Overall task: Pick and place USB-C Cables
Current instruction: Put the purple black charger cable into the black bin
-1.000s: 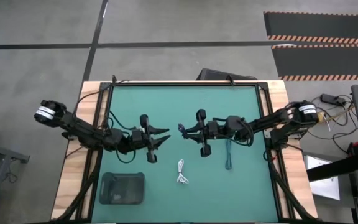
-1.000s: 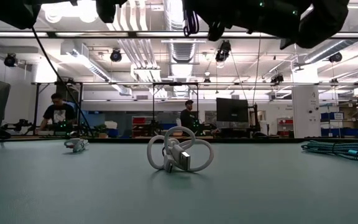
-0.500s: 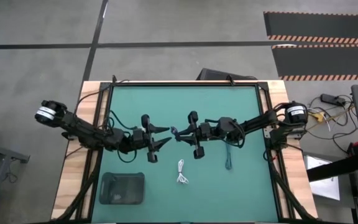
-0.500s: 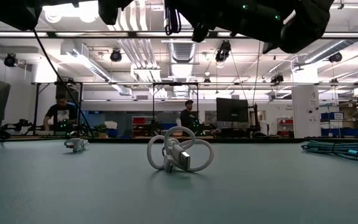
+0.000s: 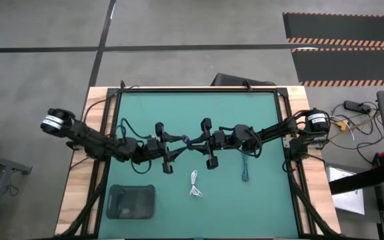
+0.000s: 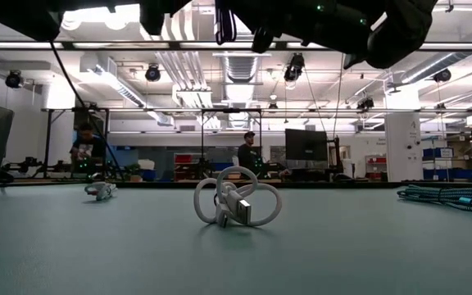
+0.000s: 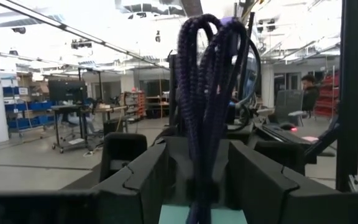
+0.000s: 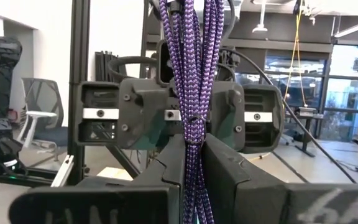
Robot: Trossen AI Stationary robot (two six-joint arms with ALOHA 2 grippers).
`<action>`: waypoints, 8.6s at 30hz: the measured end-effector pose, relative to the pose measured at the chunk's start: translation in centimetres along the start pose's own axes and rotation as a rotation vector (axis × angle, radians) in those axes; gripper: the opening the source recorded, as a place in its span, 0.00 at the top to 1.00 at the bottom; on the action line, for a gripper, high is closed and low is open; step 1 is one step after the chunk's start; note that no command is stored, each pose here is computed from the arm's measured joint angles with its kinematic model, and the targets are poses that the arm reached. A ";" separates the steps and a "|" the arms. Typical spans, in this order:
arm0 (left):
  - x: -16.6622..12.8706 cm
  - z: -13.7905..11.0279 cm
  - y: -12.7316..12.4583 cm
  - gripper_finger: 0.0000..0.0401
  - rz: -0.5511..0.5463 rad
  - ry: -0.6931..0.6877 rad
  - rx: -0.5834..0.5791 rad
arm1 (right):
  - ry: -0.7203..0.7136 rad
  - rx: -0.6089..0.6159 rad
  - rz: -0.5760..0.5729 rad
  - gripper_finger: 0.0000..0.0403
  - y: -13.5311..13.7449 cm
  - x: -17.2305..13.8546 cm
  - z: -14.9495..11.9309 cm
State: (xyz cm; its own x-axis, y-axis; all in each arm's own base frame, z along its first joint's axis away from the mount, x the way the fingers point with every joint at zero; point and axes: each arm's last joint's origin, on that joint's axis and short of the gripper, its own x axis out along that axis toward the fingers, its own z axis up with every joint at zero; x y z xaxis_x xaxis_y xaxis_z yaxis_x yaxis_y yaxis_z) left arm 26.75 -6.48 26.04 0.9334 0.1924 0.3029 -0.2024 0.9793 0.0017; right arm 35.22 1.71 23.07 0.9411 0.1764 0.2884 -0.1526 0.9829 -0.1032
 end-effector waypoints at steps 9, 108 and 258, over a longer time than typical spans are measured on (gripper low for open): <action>1.4 -0.9 -0.6 0.61 -0.004 0.001 0.007 | 0.018 0.003 0.001 0.93 0.0 0.0 -0.2; -5.3 5.3 -7.3 0.95 -0.334 1.605 -0.485 | 0.493 -0.113 -0.105 0.66 -0.9 -5.6 7.4; -13.9 -5.5 -11.7 0.87 -0.245 1.769 0.053 | 0.528 -0.115 -0.097 0.68 -0.8 -5.9 7.0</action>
State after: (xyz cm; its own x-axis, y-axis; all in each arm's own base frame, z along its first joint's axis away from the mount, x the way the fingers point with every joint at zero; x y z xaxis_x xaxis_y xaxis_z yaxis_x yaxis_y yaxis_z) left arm 17.83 -20.27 16.54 0.1088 -0.0756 -0.9912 0.0009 0.9971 -0.0759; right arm 27.71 0.21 28.09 0.9772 0.0055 -0.2123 -0.0515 0.9760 -0.2114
